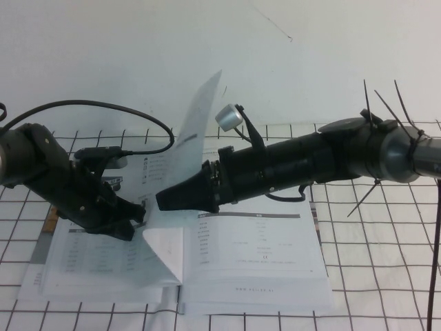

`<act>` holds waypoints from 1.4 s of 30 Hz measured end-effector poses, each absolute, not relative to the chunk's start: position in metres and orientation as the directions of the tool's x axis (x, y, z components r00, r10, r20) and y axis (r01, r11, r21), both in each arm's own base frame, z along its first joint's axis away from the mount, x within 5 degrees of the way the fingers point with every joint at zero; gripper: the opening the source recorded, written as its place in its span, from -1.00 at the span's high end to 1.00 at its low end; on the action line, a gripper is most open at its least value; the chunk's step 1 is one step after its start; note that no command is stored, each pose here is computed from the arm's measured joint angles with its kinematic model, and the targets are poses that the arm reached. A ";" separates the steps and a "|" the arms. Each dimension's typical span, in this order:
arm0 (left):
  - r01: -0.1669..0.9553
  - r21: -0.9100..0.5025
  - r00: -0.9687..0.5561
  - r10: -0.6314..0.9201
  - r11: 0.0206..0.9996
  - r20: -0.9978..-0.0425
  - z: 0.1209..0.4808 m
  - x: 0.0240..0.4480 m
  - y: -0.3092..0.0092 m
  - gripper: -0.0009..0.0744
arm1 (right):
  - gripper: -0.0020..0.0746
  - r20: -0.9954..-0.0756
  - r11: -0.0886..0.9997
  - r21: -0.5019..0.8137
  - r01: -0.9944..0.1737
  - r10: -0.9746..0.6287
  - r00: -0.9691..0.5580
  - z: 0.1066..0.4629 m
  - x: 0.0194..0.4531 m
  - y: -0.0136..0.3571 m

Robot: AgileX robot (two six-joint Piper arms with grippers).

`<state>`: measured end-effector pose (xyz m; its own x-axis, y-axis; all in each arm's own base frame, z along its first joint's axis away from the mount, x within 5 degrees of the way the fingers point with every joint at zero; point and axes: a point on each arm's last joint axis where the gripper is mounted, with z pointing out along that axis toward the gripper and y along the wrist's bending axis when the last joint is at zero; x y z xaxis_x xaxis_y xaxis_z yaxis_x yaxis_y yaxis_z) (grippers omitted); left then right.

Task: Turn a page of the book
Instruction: Open the closed book

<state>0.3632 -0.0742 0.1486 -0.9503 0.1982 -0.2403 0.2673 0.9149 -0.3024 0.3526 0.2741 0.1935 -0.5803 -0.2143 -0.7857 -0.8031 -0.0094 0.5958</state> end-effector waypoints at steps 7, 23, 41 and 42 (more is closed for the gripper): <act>0.271 -0.308 -0.949 0.201 0.912 -0.242 0.152 0.362 -0.076 0.98 | 0.05 -0.799 -0.030 0.580 -0.814 -0.219 -0.561 0.212 0.359 0.278; 0.414 -0.186 -0.793 0.252 0.891 -0.555 0.287 0.313 -0.072 0.98 | 0.05 -0.783 -0.009 0.593 -0.805 -0.236 -0.575 0.213 0.361 0.279; 0.648 -0.042 -0.505 0.387 0.761 -0.771 0.288 0.153 -0.109 0.98 | 0.05 -0.779 0.033 0.593 -0.805 -0.229 -0.583 0.212 0.365 0.279; 0.661 -0.038 -0.492 0.395 0.750 -0.776 0.284 0.149 -0.112 0.98 | 0.06 -0.780 0.033 0.592 -0.805 -0.229 -0.583 0.212 0.365 0.279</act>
